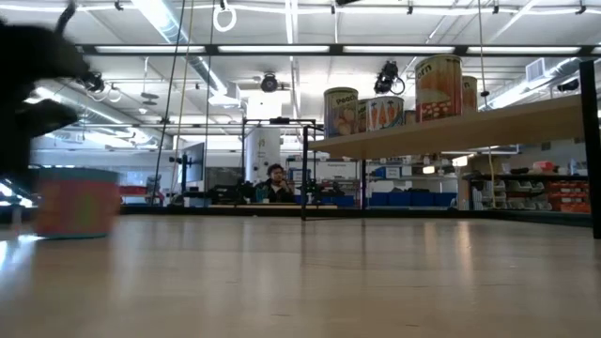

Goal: Pick and place cans onto a shelf
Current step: Put the small canned corn on the shelf

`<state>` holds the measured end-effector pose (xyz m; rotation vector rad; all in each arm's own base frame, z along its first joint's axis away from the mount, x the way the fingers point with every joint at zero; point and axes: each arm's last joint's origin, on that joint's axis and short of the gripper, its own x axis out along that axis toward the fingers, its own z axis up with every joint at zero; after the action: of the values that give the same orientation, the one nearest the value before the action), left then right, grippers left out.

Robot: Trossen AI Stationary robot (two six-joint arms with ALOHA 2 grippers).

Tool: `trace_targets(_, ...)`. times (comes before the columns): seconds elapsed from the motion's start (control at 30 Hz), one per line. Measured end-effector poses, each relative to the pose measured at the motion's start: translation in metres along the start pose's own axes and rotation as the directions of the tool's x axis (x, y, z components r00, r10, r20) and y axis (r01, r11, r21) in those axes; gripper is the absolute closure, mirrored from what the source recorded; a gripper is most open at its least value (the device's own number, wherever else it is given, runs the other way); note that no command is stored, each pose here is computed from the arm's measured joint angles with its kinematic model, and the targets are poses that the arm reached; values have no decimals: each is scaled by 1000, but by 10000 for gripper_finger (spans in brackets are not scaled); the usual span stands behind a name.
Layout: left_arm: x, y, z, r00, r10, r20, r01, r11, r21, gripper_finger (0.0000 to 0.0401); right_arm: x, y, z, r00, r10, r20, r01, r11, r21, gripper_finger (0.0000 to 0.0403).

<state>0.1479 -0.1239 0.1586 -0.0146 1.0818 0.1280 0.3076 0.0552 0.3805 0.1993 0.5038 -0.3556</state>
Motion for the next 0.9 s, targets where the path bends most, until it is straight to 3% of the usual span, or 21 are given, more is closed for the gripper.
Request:
trace_targets(0.07,3,2,17,985,50,164,-57,998,36,398,8,4,-3,999,20,-28,-20,999,-26,32)
trace_targets(0.17,11,12,49,925,133,355,-176,980,91,398,23,11,-10,997,45,-70,-50,996,-77,32)
trace_targets(0.3,20,37,88,869,190,458,-225,974,23,398,43,17,-21,992,28,-124,-50,983,-175,32)
trace_targets(0.43,4,60,114,855,292,428,-264,956,-125,398,62,24,-29,989,29,-145,-67,963,-261,34)
trace_targets(0.6,-42,87,126,822,511,252,-473,859,-199,398,90,37,-38,965,186,-185,-232,934,-271,46)
trace_targets(0.7,-79,100,124,773,598,212,-549,798,-249,398,108,46,-41,950,231,-208,-282,922,-266,48)
trace_targets(0.9,-126,120,98,698,672,249,-579,733,-356,372,142,76,-25,921,265,-286,-338,909,-245,49)
